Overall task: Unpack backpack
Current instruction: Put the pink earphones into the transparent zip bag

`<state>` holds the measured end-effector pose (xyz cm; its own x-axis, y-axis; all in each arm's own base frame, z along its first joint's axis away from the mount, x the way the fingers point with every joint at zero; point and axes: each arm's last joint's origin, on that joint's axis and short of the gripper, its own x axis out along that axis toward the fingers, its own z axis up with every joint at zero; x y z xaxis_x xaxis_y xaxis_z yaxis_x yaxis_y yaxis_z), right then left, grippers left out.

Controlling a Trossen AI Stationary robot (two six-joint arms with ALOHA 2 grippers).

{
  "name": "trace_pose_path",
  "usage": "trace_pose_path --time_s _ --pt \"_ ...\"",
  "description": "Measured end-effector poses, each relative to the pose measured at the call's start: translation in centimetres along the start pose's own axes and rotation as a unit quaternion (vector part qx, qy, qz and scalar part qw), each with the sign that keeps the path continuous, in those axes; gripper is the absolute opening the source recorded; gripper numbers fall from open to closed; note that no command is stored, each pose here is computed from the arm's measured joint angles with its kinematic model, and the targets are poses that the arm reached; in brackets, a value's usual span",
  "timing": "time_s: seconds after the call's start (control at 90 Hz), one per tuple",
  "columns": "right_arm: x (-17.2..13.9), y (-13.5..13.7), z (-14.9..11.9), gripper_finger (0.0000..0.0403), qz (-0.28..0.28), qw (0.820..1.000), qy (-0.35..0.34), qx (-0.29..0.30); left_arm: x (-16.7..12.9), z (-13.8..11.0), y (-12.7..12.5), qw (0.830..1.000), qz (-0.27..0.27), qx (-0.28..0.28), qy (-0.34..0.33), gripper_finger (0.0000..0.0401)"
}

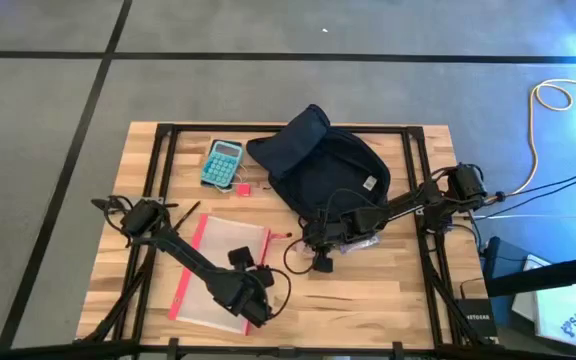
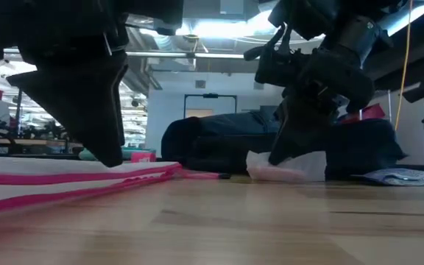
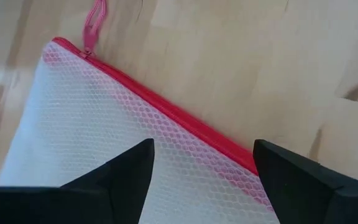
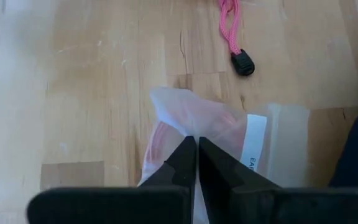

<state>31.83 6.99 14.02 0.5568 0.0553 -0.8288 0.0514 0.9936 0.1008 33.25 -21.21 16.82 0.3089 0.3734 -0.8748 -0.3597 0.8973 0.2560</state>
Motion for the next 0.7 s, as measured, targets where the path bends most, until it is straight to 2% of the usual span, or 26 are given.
trace_pose_path --time_s 0.467,0.7 --pt "0.0 -0.03 -0.01 0.0 -0.005 1.0 0.0 0.0 0.23 -0.16 -0.3 0.999 -0.02 -0.012 0.024 0.026" --pt "0.0 -0.03 -0.01 0.0 -0.005 1.0 -0.001 0.0 0.5 -0.32 -0.26 0.999 -0.01 -0.016 0.029 0.026"
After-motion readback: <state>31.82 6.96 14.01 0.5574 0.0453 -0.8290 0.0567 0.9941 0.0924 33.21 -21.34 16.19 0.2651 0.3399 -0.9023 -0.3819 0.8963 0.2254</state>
